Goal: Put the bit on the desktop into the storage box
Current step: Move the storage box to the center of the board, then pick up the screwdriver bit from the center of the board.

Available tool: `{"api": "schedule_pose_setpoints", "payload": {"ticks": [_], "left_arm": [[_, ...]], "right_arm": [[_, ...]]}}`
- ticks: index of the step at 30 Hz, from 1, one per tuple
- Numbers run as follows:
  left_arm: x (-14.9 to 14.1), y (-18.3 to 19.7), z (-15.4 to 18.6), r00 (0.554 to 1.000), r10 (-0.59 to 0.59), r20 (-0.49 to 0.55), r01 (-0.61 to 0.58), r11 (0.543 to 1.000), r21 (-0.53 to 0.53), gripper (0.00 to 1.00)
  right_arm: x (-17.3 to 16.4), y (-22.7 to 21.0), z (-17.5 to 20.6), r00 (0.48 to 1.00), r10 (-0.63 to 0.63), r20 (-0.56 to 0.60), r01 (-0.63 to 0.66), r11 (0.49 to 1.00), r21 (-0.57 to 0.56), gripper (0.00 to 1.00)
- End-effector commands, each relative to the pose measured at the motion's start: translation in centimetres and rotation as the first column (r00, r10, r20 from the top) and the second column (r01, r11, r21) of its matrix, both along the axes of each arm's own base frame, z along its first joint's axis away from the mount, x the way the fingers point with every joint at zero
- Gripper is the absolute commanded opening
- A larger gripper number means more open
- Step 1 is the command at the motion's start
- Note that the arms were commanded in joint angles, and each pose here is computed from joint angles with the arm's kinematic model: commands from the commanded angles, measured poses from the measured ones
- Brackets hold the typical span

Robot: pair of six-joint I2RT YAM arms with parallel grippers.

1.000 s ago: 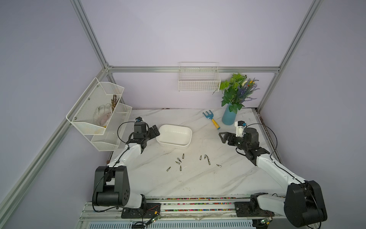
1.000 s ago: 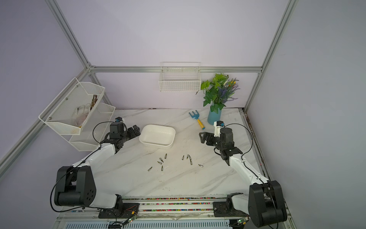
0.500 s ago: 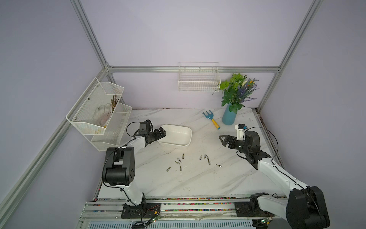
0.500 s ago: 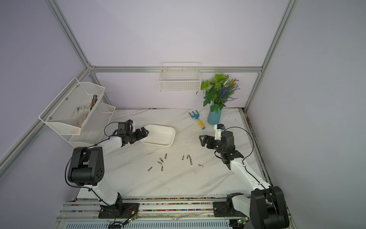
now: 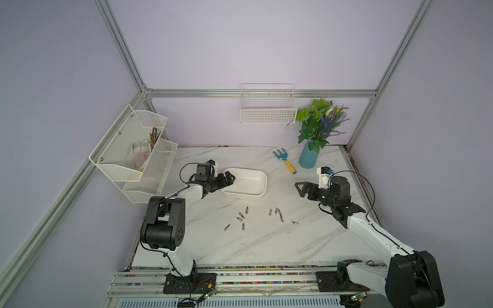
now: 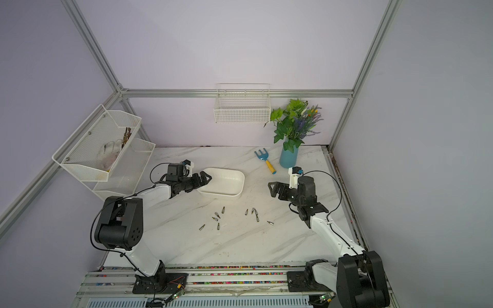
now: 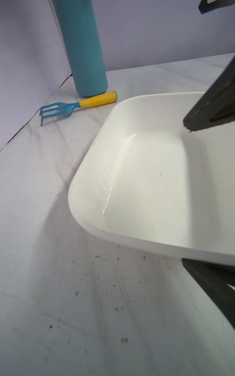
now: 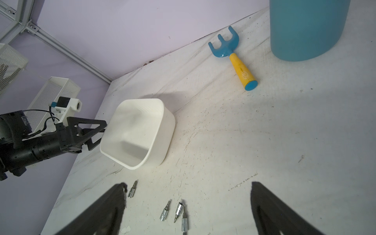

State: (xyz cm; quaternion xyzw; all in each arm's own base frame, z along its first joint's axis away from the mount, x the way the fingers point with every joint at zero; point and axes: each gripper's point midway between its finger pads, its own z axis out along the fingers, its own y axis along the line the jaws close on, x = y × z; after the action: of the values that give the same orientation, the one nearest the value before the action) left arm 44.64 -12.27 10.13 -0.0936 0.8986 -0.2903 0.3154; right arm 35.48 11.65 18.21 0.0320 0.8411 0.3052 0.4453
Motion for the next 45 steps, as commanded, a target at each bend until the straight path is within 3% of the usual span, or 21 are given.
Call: {"api": "schedule_pose_setpoints", "payload": {"ticks": [1,11,22,32,37,45], "left_arm": [[-0.2,-2.0,2.7,0.997,-0.033,0.065,0.036,0.999,-0.041,1.0],[-1.1,-6.2,3.6,0.993,-0.088,0.085,0.092,0.994,-0.05,1.0],[-2.3,-8.3,3.8,0.99,-0.109,0.091,0.115,0.991,-0.061,1.0],[-5.1,-5.4,5.5,0.996,-0.027,0.081,0.026,0.999,0.019,1.0],[-7.2,-3.7,7.0,0.992,-0.01,0.122,0.002,0.998,0.063,1.0],[-9.6,-2.5,7.5,0.987,-0.023,0.158,0.007,0.995,0.104,1.0]], "right_arm": [[-0.1,0.0,1.0,0.999,0.003,0.034,-0.003,1.0,-0.011,1.0],[-0.1,-0.6,1.2,0.999,-0.03,0.04,0.031,0.999,-0.03,1.0],[0.1,-1.1,0.8,0.999,-0.051,0.015,0.052,0.996,-0.067,1.0],[-0.4,1.3,-3.0,0.983,0.01,-0.182,-0.03,0.994,-0.103,0.98],[-1.6,2.0,-4.4,0.958,0.01,-0.286,-0.044,0.993,-0.113,0.98],[-4.0,2.1,-7.6,0.885,-0.119,-0.45,-0.066,0.924,-0.376,0.98]]}}
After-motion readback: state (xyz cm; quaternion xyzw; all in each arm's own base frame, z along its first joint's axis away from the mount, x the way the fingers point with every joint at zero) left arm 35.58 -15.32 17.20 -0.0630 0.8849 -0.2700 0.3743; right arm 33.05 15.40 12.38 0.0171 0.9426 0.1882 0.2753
